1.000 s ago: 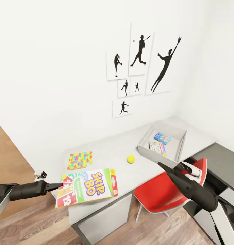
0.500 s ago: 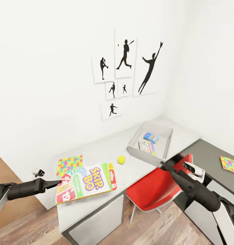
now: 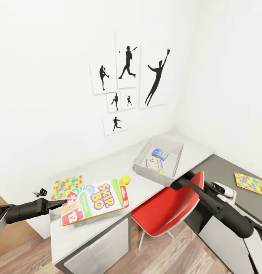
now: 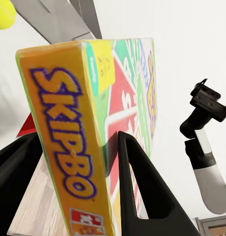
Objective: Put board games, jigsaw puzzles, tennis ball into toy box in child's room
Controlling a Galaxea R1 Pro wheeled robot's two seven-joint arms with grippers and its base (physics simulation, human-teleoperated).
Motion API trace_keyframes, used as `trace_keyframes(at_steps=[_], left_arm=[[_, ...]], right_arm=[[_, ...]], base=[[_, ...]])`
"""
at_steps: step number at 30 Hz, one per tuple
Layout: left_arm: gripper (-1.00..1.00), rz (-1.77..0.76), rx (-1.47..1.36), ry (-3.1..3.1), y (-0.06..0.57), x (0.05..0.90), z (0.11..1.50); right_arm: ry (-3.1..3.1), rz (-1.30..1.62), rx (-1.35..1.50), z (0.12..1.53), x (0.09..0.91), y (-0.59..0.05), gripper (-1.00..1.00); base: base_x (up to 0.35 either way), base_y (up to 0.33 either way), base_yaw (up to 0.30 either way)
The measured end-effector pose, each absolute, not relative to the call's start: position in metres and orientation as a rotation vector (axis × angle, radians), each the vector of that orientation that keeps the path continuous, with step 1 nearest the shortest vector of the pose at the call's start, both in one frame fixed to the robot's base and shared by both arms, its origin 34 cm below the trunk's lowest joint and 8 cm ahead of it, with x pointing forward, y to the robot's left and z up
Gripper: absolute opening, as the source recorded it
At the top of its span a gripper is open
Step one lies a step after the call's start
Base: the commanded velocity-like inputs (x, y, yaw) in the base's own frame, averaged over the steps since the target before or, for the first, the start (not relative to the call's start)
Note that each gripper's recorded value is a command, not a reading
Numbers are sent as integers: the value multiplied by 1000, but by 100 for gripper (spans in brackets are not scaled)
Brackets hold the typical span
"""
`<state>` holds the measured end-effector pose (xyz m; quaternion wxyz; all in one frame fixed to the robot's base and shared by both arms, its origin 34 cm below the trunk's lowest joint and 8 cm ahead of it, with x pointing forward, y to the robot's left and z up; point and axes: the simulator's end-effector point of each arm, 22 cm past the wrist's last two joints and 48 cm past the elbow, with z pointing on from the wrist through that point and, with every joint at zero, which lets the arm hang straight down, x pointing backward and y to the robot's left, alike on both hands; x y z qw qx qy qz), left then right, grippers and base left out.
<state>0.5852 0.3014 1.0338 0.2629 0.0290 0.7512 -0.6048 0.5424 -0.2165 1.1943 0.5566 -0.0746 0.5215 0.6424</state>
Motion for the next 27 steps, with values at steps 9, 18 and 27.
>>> trace_keyframes(at_steps=[9,18,27], left_arm=[[-100,-1635,79,2031,302,585,1034],[-100,-1633,81,2028,302,585,1035],[-100,-1630,89,2021,302,584,1040]], right_arm=[[1232,1512,-174,1194,543,-218,100],[1228,1512,-173,1196,542,-219,100],[1220,1510,-179,1200,540,-219,100]], base=[[0,0,0],[1,-81,-69],[118,-143,-190]])
